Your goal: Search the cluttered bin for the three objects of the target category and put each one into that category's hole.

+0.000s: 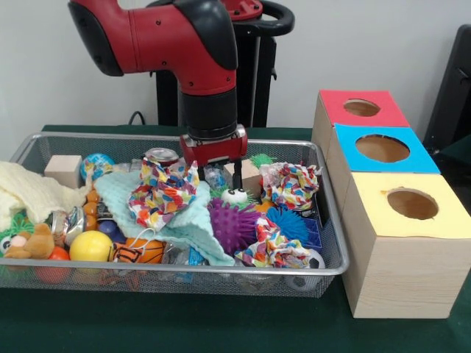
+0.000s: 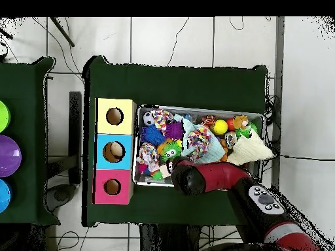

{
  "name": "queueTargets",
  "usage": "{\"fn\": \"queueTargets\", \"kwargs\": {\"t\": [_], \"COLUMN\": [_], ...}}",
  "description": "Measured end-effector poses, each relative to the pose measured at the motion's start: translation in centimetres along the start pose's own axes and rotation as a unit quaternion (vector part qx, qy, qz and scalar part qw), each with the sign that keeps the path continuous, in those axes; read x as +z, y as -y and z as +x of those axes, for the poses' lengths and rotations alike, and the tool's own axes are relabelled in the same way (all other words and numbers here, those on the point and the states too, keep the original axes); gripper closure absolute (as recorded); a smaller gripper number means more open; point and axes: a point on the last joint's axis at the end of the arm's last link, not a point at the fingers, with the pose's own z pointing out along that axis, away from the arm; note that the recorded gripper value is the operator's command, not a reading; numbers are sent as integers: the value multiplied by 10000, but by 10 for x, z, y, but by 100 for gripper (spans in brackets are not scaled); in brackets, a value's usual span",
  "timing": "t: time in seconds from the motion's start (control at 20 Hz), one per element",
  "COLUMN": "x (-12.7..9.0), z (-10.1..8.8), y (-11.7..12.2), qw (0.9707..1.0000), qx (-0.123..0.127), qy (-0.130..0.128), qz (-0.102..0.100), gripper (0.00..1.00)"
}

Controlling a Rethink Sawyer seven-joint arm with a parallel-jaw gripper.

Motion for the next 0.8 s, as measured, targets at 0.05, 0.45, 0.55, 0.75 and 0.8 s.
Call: {"fn": "queueTargets", "kwargs": {"t": [0.05, 0.45, 0.55, 0.75, 0.8], "x": [2, 7, 9, 9, 8], "z": [-1, -9, -8, -8, -9], "y": [1, 0, -1, -1, 0], "qw": [10000, 9999, 9999, 9999, 9999], "qx": [-2, -59, -54, -54, -51], "qy": [-2, 87, 73, 76, 78], "qz": [19, 75, 57, 60, 63], "gripper": [0, 100, 100, 100, 100]}}
